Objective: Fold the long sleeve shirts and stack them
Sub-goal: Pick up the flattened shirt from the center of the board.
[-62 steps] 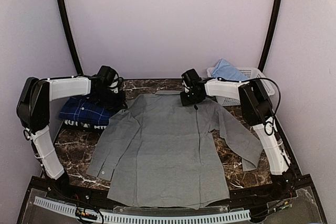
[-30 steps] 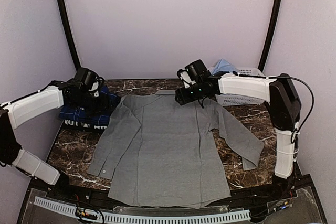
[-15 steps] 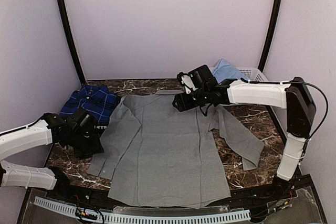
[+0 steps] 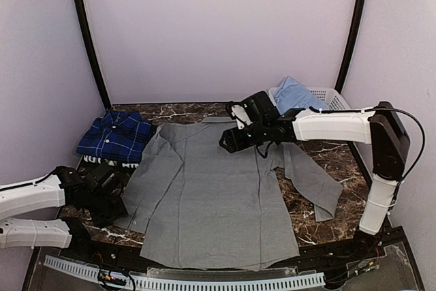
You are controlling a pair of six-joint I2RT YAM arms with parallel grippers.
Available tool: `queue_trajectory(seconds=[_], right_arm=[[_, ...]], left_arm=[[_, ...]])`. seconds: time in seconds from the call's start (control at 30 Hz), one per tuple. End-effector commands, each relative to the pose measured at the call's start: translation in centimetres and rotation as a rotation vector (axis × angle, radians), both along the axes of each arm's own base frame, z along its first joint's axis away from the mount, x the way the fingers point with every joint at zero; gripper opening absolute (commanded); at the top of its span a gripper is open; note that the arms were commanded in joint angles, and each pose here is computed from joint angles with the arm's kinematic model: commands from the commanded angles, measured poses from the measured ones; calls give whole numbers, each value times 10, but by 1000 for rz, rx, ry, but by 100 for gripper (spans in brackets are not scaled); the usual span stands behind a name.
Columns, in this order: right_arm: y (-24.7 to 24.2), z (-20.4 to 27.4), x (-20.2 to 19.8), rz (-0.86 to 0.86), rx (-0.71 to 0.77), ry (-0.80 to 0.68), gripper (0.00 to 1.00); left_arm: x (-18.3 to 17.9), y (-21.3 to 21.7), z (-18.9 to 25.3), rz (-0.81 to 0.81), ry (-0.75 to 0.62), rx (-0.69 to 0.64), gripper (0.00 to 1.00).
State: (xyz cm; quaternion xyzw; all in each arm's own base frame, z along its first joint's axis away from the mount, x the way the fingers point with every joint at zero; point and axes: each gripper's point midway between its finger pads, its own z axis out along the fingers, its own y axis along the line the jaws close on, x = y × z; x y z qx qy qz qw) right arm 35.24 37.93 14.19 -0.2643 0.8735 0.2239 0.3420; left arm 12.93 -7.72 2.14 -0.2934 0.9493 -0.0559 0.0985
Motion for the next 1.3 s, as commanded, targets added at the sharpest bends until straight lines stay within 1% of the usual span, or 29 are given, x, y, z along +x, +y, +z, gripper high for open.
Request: queue_trajectory(seconds=[0.0, 0.13, 0.2, 0.23, 0.27, 0.3, 0.33, 0.37, 0.4, 0.43, 0.47, 0.5, 0.53, 0.57, 0.7, 0.87, 0.93, 1.07, 1.27], right_arm=[[11, 21, -7, 18, 58, -35, 69], [13, 21, -9, 22, 54, -37, 69], [13, 21, -9, 23, 51, -38, 69], [13, 20, -9, 22, 49, -38, 69], [14, 20, -9, 24, 48, -36, 69], [15, 19, -9, 25, 47, -34, 69], [15, 18, -10, 26, 48, -31, 69], [16, 17, -10, 26, 47, -30, 69], [17, 17, -10, 29, 47, -27, 69], [17, 16, -11, 31, 49, -25, 69], [18, 15, -12, 33, 48, -23, 69], [19, 15, -12, 35, 47, -22, 69], [20, 15, -12, 37, 46, -22, 69], [20, 15, -13, 39, 47, -22, 69], [25, 19, -16, 56, 55, -30, 69], [35, 23, -22, 91, 64, -43, 69], [39, 25, -25, 104, 72, -49, 69], [47, 30, -33, 136, 102, -68, 69], [77, 48, -60, 259, 221, -102, 71]], left_arm=[[4, -2, -11, 33, -16, -7, 59], [2, -1, -19, 22, 3, 9, 59], [3, -3, -22, 11, 4, 6, 57], [4, -5, -24, 6, 1, -2, 54], [3, -5, -25, 3, 7, -1, 49], [4, -6, -27, 1, 8, 0, 47], [4, -6, -27, 0, 9, 1, 40], [4, -6, -27, -3, 10, 3, 36], [5, -6, -27, -3, 7, 4, 29], [5, -6, -26, -5, 7, 6, 25], [6, -6, -25, -5, 1, 9, 18], [7, -6, -24, -7, -1, 11, 14], [9, -6, -21, -8, -8, 13, 7], [10, -6, -19, -9, -14, 14, 2], [22, -10, -1, -29, -66, 12, 0], [45, -17, 40, -58, -161, 18, 0], [56, -24, 59, -82, -215, -1, 0], [78, -47, 97, -161, -328, -75, 0], [103, -89, 138, -287, -436, -209, 0]])
